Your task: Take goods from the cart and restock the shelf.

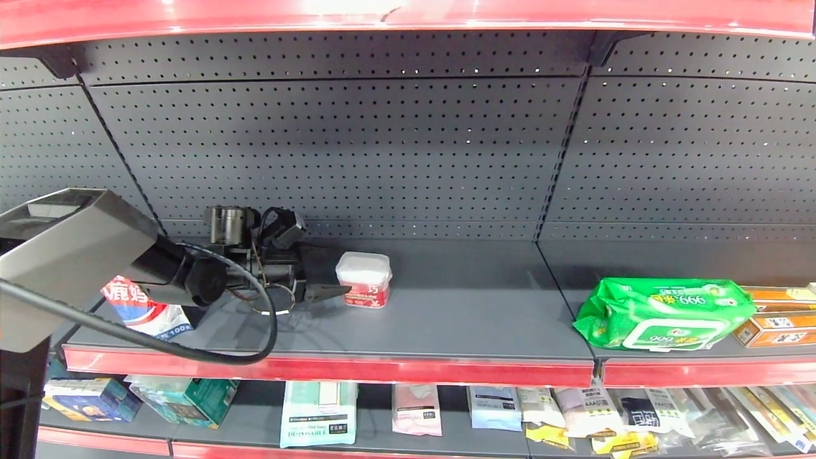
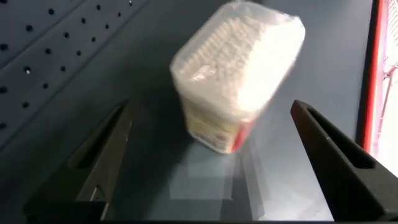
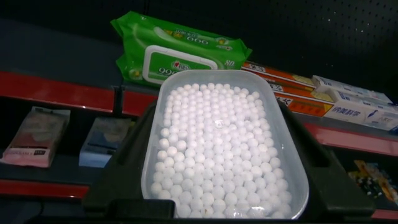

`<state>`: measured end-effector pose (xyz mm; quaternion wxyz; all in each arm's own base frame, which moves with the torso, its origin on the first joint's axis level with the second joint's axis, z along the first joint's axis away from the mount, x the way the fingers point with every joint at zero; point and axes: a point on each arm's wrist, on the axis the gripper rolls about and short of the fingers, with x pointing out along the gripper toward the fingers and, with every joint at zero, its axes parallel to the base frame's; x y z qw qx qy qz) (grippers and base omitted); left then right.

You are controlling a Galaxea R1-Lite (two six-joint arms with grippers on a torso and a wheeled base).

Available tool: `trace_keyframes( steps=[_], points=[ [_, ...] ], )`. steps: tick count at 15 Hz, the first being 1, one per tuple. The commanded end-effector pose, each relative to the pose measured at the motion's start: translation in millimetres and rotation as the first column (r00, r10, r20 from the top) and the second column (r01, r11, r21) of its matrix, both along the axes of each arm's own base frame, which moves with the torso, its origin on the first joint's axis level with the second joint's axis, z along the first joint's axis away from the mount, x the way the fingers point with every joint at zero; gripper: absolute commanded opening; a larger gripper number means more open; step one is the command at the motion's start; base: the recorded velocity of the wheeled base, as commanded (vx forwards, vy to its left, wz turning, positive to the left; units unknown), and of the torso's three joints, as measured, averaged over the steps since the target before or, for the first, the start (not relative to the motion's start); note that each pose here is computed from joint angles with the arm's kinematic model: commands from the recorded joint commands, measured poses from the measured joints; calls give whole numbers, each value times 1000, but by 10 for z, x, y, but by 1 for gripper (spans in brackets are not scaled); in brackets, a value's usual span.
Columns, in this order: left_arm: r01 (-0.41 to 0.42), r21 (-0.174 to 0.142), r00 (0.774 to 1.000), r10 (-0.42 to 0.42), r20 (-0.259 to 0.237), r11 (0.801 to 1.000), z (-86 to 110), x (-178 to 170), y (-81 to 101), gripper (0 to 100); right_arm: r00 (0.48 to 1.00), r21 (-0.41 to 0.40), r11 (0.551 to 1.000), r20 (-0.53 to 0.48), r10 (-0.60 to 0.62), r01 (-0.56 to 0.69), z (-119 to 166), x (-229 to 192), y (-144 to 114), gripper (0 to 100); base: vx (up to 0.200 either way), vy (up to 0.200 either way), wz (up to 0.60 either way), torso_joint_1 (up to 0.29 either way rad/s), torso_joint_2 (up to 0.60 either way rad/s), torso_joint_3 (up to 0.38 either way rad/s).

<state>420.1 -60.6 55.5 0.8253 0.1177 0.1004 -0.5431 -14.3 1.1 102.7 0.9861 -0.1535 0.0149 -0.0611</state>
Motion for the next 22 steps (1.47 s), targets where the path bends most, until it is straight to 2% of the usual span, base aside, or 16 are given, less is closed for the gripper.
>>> trace_keyframes(
  steps=[1,4,12,16,22],
  points=[
    [25,-8,1000,-25,-9,1000,-31,36,-53,100,1000,0,1000,-2,0,0,-2,2,0,0,0,0,0,0,0,0],
    [74,-29,997,-75,-9,997,-79,98,-139,100,1000,-17,1000,-4,-2,2,-2,2,-1,0,0,0,0,0,0,0],
    [168,-52,986,-168,15,984,-194,262,-461,100,1000,-23,1000,-20,-3,3,-41,11,-2,0,0,0,0,0,0,0],
    [165,-52,986,-166,-17,985,-220,252,-459,100,1000,-22,1000,-29,-3,3,-72,15,-2,0,0,0,0,0,0,0],
    [159,-52,987,-160,-9,986,-190,256,-438,100,999,-27,1000,-41,-5,4,-107,20,-3,0,0,0,0,0,0,0]
  ],
)
